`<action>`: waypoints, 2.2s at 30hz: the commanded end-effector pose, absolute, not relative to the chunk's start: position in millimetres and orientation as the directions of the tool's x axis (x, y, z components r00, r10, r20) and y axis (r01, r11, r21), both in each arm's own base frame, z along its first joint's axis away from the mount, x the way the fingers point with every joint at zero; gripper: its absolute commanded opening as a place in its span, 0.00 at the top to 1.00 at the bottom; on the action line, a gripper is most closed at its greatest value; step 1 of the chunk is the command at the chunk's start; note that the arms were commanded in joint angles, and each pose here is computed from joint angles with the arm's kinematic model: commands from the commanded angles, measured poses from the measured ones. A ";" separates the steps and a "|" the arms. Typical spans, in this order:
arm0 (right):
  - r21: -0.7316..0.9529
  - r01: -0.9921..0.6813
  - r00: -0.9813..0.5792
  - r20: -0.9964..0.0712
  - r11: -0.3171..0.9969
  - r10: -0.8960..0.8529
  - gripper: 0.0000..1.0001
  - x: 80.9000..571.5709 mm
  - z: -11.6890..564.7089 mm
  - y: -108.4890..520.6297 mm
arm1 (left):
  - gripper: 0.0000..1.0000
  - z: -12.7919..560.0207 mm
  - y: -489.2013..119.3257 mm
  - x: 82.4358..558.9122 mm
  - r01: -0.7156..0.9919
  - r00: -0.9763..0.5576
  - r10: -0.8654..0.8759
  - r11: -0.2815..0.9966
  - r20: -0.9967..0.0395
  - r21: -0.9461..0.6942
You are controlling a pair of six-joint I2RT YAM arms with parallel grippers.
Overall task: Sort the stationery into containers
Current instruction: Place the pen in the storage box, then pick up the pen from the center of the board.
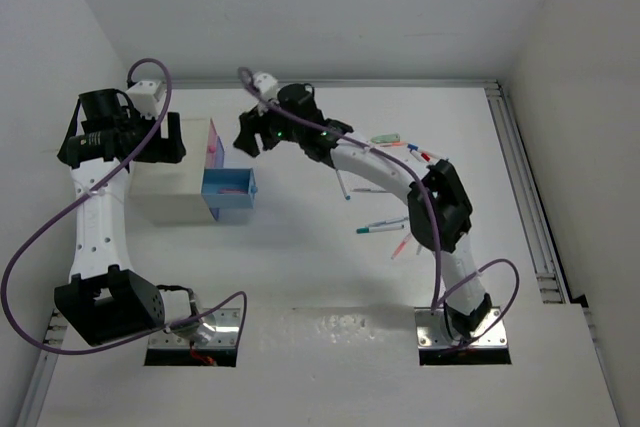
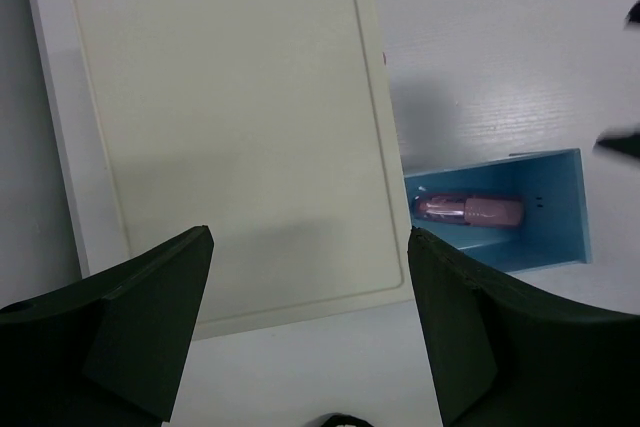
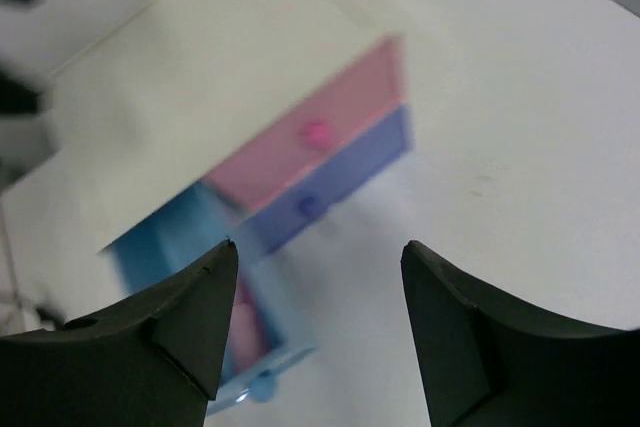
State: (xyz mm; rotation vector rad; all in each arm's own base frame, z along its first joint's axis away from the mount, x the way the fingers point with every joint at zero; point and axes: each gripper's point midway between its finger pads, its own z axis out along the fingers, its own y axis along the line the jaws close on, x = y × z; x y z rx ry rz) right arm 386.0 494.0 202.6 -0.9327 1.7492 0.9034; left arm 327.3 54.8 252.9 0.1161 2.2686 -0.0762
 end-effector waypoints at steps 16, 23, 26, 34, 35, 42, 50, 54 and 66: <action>0.351 0.031 -0.580 -0.757 0.936 0.303 0.34 546.5 91.8 300.5 | 0.14 259.9 66.4 339.9 0.036 -0.615 0.011 0.999 -0.789 -0.014; 0.112 -0.013 -0.509 -0.856 0.994 0.090 0.35 562.2 65.2 295.0 | 0.14 248.8 68.6 339.0 0.029 -0.637 0.012 1.000 -0.770 -0.009; 0.067 -0.012 -0.517 -0.854 0.998 0.051 0.33 563.0 51.5 289.7 | 0.14 246.5 68.8 340.7 0.030 -0.641 0.011 0.999 -0.768 -0.011; 0.064 0.004 -0.549 -0.834 0.998 0.056 0.25 559.5 32.1 284.6 | 0.14 241.7 71.4 341.3 0.030 -0.650 0.020 1.000 -0.760 0.001; 0.062 0.008 -0.555 -0.830 0.998 0.056 0.25 558.5 29.6 283.9 | 0.14 240.9 71.6 340.8 0.030 -0.652 0.021 1.000 -0.758 0.002; 0.106 0.042 -0.616 -0.780 0.993 0.110 0.28 548.3 21.8 281.7 | 0.14 240.4 73.5 339.1 0.031 -0.656 0.028 0.999 -0.755 0.010; 0.105 0.052 -0.649 -0.753 0.993 0.113 0.30 542.2 18.6 281.2 | 0.15 232.6 75.1 340.4 0.029 -0.680 0.023 1.000 -0.732 0.005; 0.075 0.043 -0.659 -0.747 0.996 0.085 0.33 547.5 19.2 282.4 | 0.15 232.6 77.1 341.0 0.025 -0.687 0.025 1.000 -0.726 0.011; 0.035 0.055 -0.730 -0.680 0.998 0.064 0.57 532.5 -5.0 250.1 | 0.15 234.9 78.9 340.9 0.026 -0.697 0.031 0.999 -0.716 0.018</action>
